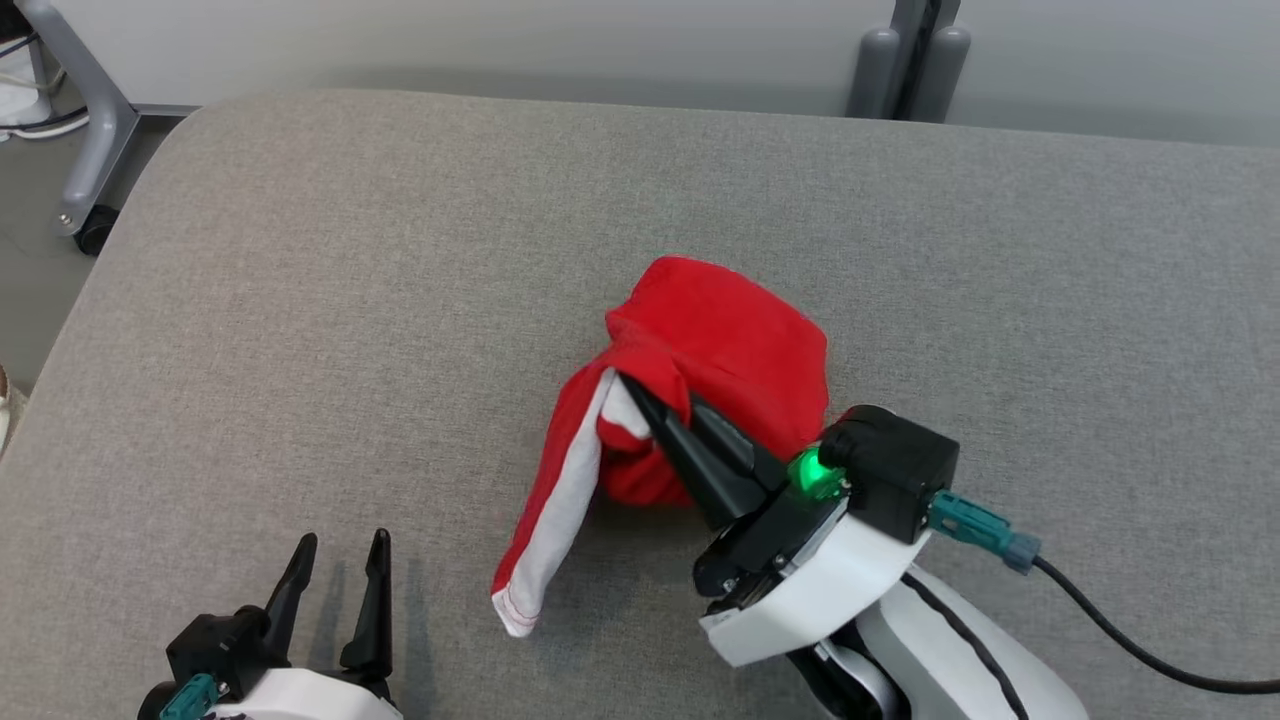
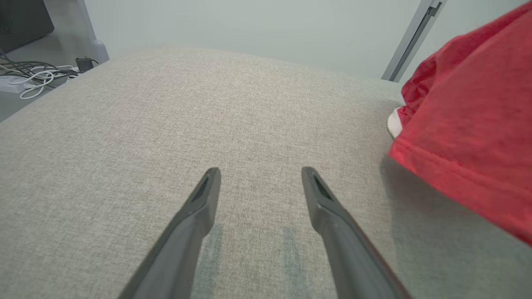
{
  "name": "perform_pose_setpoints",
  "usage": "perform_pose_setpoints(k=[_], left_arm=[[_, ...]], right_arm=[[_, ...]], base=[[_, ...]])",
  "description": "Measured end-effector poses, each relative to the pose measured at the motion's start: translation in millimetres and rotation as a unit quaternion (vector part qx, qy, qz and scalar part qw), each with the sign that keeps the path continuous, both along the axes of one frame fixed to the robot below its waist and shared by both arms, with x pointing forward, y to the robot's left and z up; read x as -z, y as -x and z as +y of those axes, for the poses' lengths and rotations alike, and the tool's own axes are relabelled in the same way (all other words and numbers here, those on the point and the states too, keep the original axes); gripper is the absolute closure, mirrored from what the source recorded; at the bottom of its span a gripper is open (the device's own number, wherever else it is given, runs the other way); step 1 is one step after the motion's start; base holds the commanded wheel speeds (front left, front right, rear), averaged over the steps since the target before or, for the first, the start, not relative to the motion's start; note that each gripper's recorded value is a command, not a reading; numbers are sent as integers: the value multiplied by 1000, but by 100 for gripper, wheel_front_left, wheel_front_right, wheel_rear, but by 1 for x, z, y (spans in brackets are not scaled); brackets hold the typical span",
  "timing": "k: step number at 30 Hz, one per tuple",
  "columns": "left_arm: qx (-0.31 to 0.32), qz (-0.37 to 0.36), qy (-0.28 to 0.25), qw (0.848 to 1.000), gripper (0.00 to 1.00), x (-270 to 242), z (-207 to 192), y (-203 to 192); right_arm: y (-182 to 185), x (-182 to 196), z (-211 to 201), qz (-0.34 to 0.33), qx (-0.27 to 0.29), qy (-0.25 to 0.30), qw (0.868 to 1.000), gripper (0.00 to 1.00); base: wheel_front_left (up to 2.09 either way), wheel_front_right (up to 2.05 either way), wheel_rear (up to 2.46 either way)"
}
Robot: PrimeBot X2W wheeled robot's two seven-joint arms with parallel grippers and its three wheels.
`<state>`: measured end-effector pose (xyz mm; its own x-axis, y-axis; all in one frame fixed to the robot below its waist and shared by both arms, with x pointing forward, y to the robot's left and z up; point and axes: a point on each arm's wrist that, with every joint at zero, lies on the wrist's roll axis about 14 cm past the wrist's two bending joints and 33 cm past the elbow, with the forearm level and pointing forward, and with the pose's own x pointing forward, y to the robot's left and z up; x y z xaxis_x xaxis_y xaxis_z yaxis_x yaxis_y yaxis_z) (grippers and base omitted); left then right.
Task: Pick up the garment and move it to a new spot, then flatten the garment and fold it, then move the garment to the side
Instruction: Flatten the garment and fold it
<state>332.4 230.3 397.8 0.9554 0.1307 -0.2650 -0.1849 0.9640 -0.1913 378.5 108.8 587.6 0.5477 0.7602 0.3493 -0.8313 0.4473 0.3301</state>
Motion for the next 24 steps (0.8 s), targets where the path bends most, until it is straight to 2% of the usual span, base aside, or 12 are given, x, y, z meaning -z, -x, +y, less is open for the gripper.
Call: perform_pose_setpoints(k=[3, 5, 6, 10, 12, 13, 14, 15, 16, 19, 24], left_arm=[[5, -1, 1, 1000, 0, 0, -3, -1], [12, -4, 2, 1000, 0, -2, -7, -4], [12, -4, 2, 1000, 0, -2, -7, -4], [28, -6, 2, 1000, 0, -2, -16, -8], [36, -8, 3, 999, 0, -3, -21, -10], [41, -9, 3, 999, 0, -3, -24, -12], [46, -10, 4, 999, 0, -3, -27, -13], [52, -10, 5, 999, 0, -3, -31, -14], [58, -10, 6, 998, 0, -3, -35, -15], [79, -11, 7, 997, 0, -4, -48, -18], [118, -17, 14, 993, 0, -6, -73, -24]], right_arm=[[-15, 11, -15, 4, 37, 21, 999, 100], [-28, 44, -35, 25, 79, 70, 994, 100], [-28, 44, -35, 25, 79, 70, 994, 100], [-44, 90, -73, 53, 139, 146, 978, 100], [-51, 108, -97, 75, 173, 168, 968, 100], [-52, 119, -109, 83, 187, 185, 961, 93], [-54, 126, -122, 96, 205, 191, 955, 64], [-56, 134, -134, 107, 220, 200, 949, 16], [-56, 142, -143, 113, 230, 215, 942, 0], [-59, 147, -168, 122, 264, 223, 930, 0], [-62, 129, -204, 104, 323, 211, 917, 0]], base=[[0, 0, 0], [0, 0, 0], [0, 0, 0], [0, 0, 0], [0, 0, 0], [0, 0, 0], [0, 0, 0], [0, 0, 0], [0, 0, 0], [0, 0, 0], [0, 0, 0]])
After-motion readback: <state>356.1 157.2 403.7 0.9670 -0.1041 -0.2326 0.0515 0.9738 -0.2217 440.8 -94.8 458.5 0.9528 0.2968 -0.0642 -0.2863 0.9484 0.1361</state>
